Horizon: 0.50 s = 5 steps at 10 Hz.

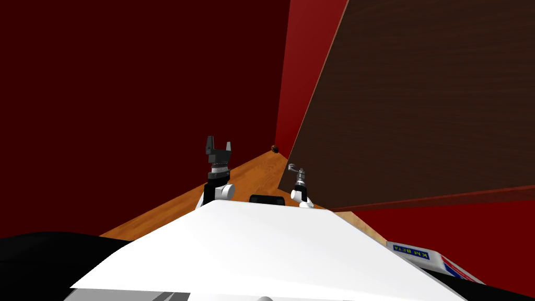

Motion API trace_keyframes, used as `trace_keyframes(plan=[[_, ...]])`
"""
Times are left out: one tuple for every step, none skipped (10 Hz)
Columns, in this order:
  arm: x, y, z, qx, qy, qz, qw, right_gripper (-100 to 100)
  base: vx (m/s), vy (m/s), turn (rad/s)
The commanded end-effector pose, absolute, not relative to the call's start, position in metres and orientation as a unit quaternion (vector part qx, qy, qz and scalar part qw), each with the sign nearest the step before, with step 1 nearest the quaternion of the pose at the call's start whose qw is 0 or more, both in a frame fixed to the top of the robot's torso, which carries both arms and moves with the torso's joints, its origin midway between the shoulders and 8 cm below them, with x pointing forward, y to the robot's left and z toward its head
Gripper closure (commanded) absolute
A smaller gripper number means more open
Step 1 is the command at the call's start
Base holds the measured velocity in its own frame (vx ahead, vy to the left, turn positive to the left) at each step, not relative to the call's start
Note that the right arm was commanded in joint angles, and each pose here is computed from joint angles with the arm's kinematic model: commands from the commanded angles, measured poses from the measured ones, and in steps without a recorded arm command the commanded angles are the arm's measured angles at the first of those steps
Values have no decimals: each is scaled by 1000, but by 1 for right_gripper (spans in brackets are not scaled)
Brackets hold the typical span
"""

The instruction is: Push the door open

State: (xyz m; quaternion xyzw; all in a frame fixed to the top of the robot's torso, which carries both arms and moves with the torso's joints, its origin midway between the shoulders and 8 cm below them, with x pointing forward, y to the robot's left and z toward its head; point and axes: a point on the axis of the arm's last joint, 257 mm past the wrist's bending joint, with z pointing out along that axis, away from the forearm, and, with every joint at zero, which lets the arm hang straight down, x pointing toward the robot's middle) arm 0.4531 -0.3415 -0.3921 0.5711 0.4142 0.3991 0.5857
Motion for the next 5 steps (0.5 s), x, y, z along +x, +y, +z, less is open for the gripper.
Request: trace_keyframes(plan=[[458,-326,-390,575,410,407,580,100,116,63,-42],[450,-340,-392,574,409,398,587,100,39,9,-49],[447,-364,-388,572,406,386,599,100,97,1,-34],[447,-368,-387,572,405,383,602,100,147,42,-37],[446,-375,-386,573,402,379,606,100,164,54,-34]])
